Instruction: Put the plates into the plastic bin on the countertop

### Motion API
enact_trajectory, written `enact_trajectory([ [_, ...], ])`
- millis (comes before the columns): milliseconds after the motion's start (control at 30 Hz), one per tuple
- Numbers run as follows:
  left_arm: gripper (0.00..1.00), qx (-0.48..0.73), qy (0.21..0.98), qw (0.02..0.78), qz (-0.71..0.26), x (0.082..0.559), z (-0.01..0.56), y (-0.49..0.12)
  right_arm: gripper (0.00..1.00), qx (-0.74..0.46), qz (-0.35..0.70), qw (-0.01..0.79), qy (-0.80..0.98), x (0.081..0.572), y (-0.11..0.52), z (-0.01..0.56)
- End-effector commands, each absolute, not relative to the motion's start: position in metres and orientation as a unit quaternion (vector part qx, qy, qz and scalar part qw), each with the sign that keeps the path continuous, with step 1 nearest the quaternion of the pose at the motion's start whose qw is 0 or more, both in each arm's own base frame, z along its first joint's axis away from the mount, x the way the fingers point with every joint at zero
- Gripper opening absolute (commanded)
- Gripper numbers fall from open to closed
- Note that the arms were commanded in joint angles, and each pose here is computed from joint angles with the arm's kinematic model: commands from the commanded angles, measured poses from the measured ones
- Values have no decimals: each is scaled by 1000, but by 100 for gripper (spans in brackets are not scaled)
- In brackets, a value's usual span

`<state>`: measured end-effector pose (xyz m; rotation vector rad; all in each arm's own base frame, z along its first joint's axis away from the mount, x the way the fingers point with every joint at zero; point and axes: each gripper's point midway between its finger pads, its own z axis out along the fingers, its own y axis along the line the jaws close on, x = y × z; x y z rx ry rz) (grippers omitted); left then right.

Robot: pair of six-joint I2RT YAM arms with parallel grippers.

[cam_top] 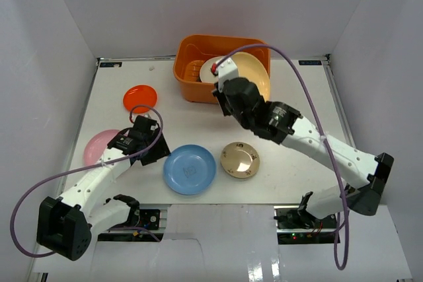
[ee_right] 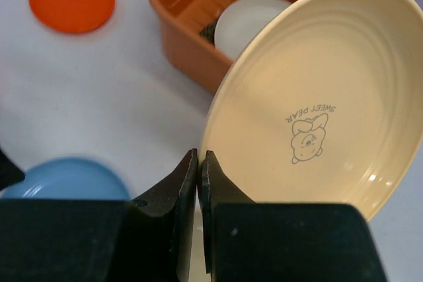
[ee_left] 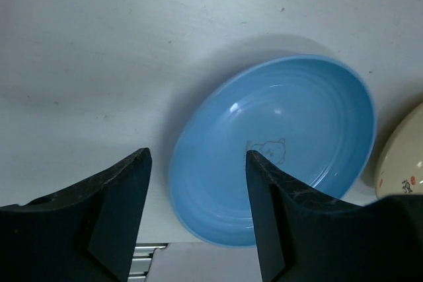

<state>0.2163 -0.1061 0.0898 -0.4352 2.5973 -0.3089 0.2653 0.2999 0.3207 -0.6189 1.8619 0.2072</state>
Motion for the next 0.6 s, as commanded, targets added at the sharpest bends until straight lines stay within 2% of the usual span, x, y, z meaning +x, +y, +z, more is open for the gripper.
enact_trajectory([
  [0,70,-215,939,244,-112,210,86,-100,8,-342,97,607,711,314,343,364],
  [67,72,-212,940,237,-119,210,77,-104,8,-340,98,618,702,345,350,380],
  [100,72,-207,947,214,-122,203,65,-108,8,-370,94,599,704,364,363,357],
  [133,72,-203,949,207,-125,203,61,-111,8,-370,98,607,697,377,368,366],
  [167,72,-200,951,198,-125,202,56,-112,8,-386,98,589,703,392,382,341],
  [233,72,-198,955,184,-118,202,48,-113,8,-381,100,594,701,419,382,343],
  [333,71,-193,959,176,-110,202,41,-113,8,-401,111,570,708,447,392,308],
  [467,66,-184,965,157,-101,199,31,-114,8,-413,93,553,718,477,401,269],
  [567,57,-180,968,146,-95,198,26,-114,8,-416,89,541,726,490,403,246],
])
